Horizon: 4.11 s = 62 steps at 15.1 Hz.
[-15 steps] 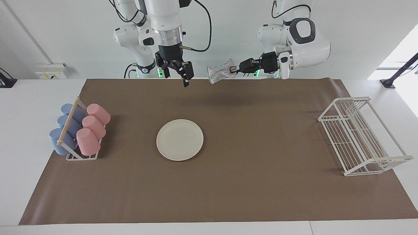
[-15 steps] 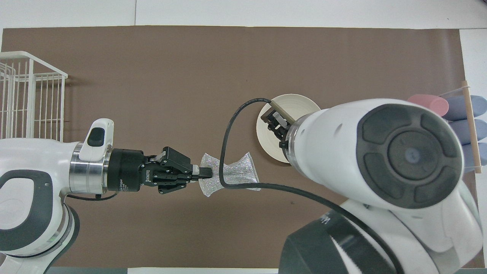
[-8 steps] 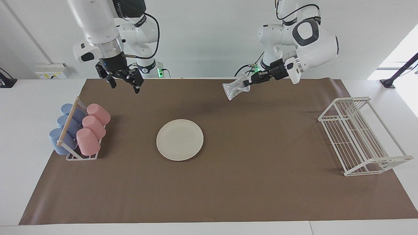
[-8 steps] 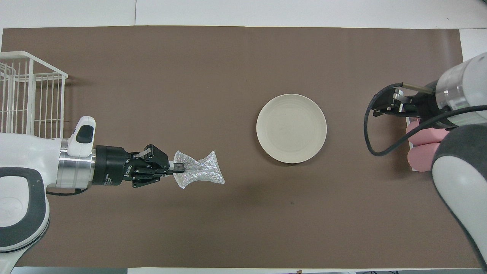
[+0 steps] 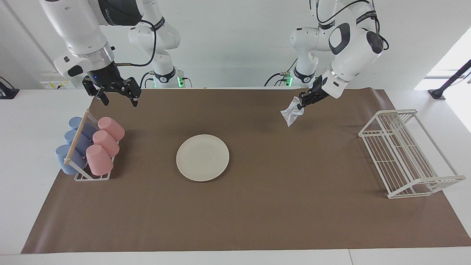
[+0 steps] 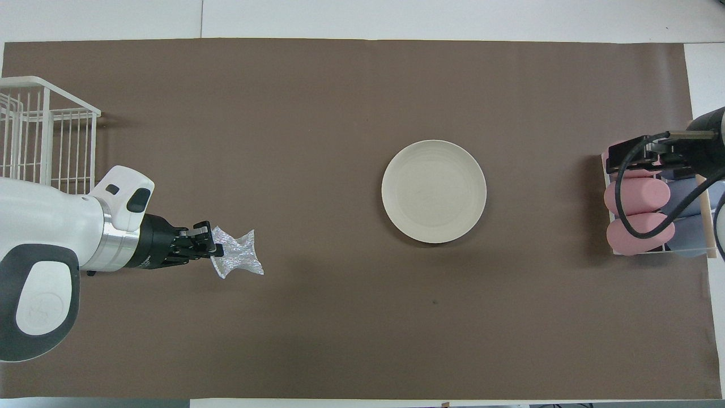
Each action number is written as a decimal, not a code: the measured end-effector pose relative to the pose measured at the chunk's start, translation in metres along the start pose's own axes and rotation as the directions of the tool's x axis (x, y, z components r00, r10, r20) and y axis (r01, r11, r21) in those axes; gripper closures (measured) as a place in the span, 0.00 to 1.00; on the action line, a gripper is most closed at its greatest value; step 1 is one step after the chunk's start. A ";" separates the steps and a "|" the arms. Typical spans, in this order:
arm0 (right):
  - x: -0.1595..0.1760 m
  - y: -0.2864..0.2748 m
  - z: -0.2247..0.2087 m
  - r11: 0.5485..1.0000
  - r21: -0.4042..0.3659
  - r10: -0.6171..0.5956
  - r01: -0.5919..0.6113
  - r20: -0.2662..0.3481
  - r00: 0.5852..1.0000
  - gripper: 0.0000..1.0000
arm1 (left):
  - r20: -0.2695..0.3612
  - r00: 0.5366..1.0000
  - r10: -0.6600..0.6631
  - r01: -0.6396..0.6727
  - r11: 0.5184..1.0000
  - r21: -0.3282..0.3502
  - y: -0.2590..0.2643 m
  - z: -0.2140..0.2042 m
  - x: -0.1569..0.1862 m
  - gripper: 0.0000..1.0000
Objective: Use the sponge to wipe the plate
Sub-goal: 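Lower the sponge into the wire basket with the left gripper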
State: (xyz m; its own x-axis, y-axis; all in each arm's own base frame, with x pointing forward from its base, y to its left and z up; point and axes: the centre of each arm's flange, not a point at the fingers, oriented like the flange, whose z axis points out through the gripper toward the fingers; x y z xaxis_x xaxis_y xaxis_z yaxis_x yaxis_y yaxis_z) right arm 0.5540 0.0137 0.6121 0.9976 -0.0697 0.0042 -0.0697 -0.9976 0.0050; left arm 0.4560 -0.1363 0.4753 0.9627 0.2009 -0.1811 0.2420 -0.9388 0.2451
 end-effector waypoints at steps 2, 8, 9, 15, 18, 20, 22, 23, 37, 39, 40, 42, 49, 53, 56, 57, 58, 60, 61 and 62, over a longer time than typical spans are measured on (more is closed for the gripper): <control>0.001 0.006 0.006 1.000 0.000 -0.014 0.014 0.015 1.000 0.00 | -0.008 0.998 0.056 -0.054 0.986 0.158 -0.004 -0.003 0.007 0.95; 0.000 0.036 0.009 0.998 0.004 -0.056 0.056 0.043 0.997 0.00 | 0.032 0.993 0.109 -0.106 0.787 0.608 0.010 0.000 0.017 0.95; 0.000 0.039 0.009 0.999 0.005 -0.051 0.051 0.043 0.998 0.00 | 0.032 0.992 0.119 -0.110 0.733 0.671 0.017 0.001 0.017 0.95; 0.001 0.041 0.007 0.999 0.005 -0.048 0.048 0.027 0.998 0.00 | -0.018 0.983 0.182 -0.057 0.399 0.915 0.021 -0.015 0.046 0.95; 0.001 0.040 0.007 0.999 0.005 -0.048 0.048 0.027 0.998 0.00 | -0.040 0.977 0.209 -0.014 0.248 0.969 0.011 -0.018 0.061 0.95; 0.001 0.040 0.007 0.999 0.005 -0.048 0.048 0.027 0.998 0.00 | -0.034 0.975 0.219 0.004 0.138 0.990 0.004 -0.011 0.075 0.95; 0.001 0.041 0.007 0.999 0.005 -0.048 0.048 0.026 0.999 0.00 | -0.011 0.976 0.219 0.003 0.040 0.999 -0.007 0.007 0.099 0.95; 0.001 0.041 0.007 0.999 0.005 -0.048 0.048 0.026 0.999 0.00 | -0.003 0.978 0.211 0.001 0.009 1.000 -0.013 0.017 0.114 0.95; 0.001 0.039 0.006 0.999 0.005 -0.051 0.051 0.025 0.998 0.00 | -0.013 0.981 0.194 0.005 0.041 0.999 -0.053 0.054 0.187 0.95; 0.001 0.039 0.006 0.999 0.005 -0.051 0.051 0.024 0.998 0.00 | -0.026 0.981 0.192 0.018 0.047 0.999 -0.056 0.054 0.189 0.95; 0.001 0.039 0.006 0.999 0.005 -0.051 0.051 0.024 0.998 0.00 | -0.031 0.981 0.192 0.022 0.050 0.998 -0.058 0.054 0.189 0.95; 0.001 0.039 0.006 0.999 0.005 -0.051 0.051 0.023 0.998 0.00 | -0.038 0.981 0.191 0.028 0.055 0.998 -0.061 0.054 0.191 0.95; 0.001 0.039 0.005 0.999 0.005 -0.051 0.051 0.023 0.998 0.00 | -0.053 0.980 0.191 0.042 0.062 0.997 -0.063 0.053 0.192 0.22; 0.001 0.039 0.005 0.999 0.005 -0.051 0.051 0.023 0.998 0.00 | -0.055 0.979 0.194 0.043 0.064 0.997 -0.063 0.053 0.192 0.00; 0.001 0.039 0.005 0.999 0.005 -0.051 0.051 0.023 0.998 0.00 | -0.057 0.981 0.188 0.041 0.088 0.995 -0.061 0.055 0.191 0.00; 0.001 0.039 0.005 0.999 0.005 -0.052 0.051 0.023 0.998 0.00 | -0.063 0.983 0.175 0.041 0.124 0.991 -0.058 0.056 0.190 0.00; 0.001 0.039 0.005 0.999 0.005 -0.052 0.051 0.023 0.998 0.00 | -0.074 0.984 0.162 0.046 0.172 0.984 -0.054 0.053 0.189 0.00; 0.001 0.039 0.005 0.999 0.005 -0.052 0.051 0.023 0.998 0.00 | -0.123 0.984 0.130 0.079 0.301 0.950 -0.043 0.030 0.185 0.00; 0.001 0.039 0.005 0.999 0.005 -0.052 0.051 0.023 0.998 0.00 | -0.152 0.982 0.109 0.103 0.363 0.926 -0.039 0.010 0.181 0.00; 0.001 0.039 0.005 0.999 0.005 -0.052 0.051 0.023 0.998 0.00 | -0.179 0.979 0.094 0.125 0.415 0.901 -0.036 -0.011 0.174 0.00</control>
State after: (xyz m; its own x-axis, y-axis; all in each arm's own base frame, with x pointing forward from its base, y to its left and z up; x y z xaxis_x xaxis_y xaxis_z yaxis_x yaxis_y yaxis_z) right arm 0.5524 -0.0250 0.6069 0.9996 -0.0182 -0.0194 -0.0182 -0.9998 0.0000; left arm 0.6166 -0.0646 0.4454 0.9872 0.1586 0.0161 0.1118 -0.6167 -0.7792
